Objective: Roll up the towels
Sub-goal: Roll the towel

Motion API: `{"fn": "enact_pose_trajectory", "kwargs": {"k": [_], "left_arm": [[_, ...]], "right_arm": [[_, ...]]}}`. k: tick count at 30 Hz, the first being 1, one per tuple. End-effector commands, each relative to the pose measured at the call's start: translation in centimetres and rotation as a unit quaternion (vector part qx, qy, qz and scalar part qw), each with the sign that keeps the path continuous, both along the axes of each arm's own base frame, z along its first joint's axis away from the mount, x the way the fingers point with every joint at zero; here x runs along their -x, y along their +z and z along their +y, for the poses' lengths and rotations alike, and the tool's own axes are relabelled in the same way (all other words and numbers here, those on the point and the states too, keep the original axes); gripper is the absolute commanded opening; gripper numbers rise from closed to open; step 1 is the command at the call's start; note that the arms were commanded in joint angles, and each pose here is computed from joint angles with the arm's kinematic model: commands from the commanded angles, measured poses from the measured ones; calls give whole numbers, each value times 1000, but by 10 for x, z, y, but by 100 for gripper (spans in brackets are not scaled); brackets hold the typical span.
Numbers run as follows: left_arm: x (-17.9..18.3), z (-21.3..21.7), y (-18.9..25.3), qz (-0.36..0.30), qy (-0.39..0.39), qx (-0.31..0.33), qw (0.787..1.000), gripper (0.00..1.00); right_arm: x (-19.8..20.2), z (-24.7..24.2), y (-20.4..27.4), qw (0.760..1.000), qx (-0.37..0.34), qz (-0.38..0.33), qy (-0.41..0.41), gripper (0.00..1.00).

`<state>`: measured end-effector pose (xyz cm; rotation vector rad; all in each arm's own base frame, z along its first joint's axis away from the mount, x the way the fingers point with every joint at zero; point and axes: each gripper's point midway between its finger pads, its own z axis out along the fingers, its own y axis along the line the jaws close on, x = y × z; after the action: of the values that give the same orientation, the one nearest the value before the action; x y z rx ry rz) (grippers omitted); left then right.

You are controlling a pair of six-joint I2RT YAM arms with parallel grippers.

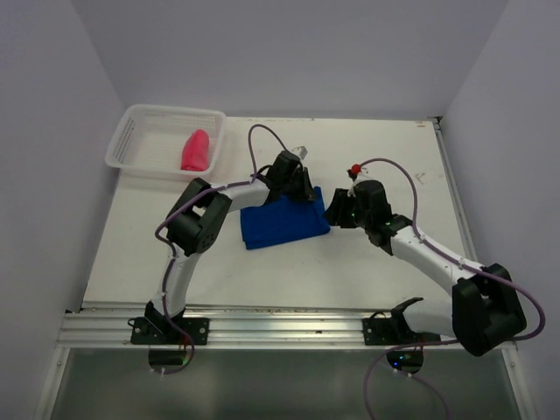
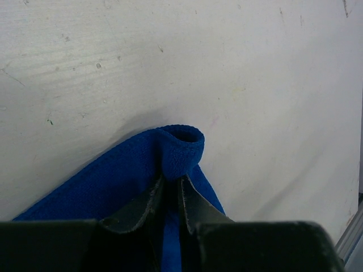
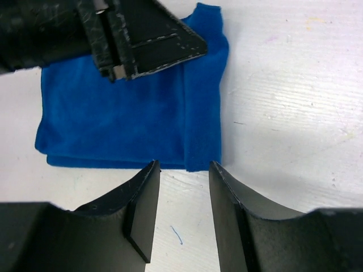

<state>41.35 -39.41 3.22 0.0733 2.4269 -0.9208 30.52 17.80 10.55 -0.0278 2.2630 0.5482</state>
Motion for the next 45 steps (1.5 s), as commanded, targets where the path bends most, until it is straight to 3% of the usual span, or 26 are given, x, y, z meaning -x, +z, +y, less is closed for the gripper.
{"fn": "enact_pose_trajectory", "kwargs": {"k": [1,8,16,32,45], "left_arm": [[-9,10,15,-30,9,-3,1000,16],[-7,11,18,-32,8,-2,999,16],[-5,12,18,-32,8,-2,999,16],[-3,13,17,-31,10,0,999,16],[-2,15,17,-27,21,3,999,16]], "right_arm": [[-9,-1,3,998,-56,28,-33,43],[-30,-9,-22,985,-130,87,-76,36],[-33,1,-39,981,-152,106,-56,43],[-24,6,-77,979,-137,146,-38,42],[-1,6,-113,981,-80,176,-29,37]]}}
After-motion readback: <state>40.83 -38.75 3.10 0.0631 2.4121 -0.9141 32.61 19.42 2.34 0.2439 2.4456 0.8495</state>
